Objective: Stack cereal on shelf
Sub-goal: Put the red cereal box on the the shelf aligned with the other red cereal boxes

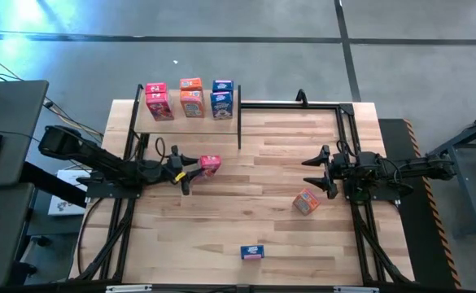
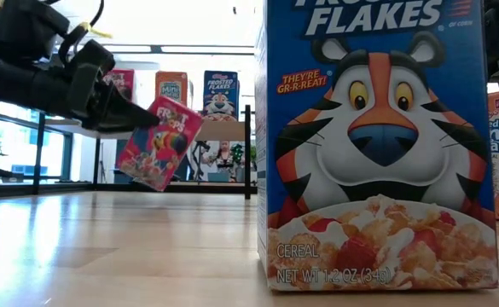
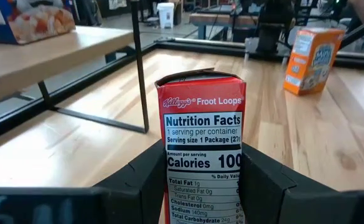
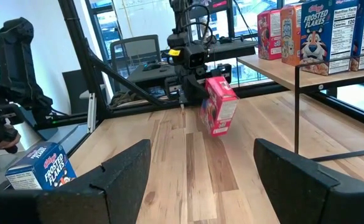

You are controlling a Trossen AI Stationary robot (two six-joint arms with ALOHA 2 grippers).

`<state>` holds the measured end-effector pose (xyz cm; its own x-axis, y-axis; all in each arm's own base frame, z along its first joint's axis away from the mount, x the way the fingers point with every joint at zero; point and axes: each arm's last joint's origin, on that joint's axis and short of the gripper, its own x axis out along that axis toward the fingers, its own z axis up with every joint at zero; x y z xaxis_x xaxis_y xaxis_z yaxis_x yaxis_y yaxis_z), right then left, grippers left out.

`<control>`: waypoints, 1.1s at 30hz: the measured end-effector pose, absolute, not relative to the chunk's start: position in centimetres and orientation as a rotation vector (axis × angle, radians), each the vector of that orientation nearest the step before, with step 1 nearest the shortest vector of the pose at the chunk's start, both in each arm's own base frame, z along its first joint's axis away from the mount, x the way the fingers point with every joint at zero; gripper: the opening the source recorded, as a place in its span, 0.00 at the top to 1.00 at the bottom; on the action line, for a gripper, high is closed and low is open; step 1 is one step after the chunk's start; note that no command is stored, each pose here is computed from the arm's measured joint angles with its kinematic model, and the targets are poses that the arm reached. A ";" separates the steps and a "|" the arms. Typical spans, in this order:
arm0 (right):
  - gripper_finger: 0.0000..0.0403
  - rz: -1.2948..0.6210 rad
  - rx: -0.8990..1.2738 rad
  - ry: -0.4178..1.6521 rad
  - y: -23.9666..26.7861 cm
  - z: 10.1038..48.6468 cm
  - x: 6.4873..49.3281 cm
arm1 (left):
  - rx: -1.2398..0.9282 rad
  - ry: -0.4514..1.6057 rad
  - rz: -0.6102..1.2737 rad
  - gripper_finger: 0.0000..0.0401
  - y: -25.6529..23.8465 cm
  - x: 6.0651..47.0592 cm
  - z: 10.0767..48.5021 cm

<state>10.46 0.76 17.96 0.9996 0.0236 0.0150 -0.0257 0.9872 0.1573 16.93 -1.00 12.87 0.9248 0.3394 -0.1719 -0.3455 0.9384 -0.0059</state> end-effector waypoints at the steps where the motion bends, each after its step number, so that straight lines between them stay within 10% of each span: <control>1: 0.31 0.025 0.158 -0.013 0.8 18.0 10.5 | -0.037 0.177 0.352 0.61 -1.0 16.9 12.8; 33: 0.31 0.025 0.158 -0.013 0.8 18.0 10.5 | -0.099 0.266 0.356 0.53 -1.3 16.8 11.2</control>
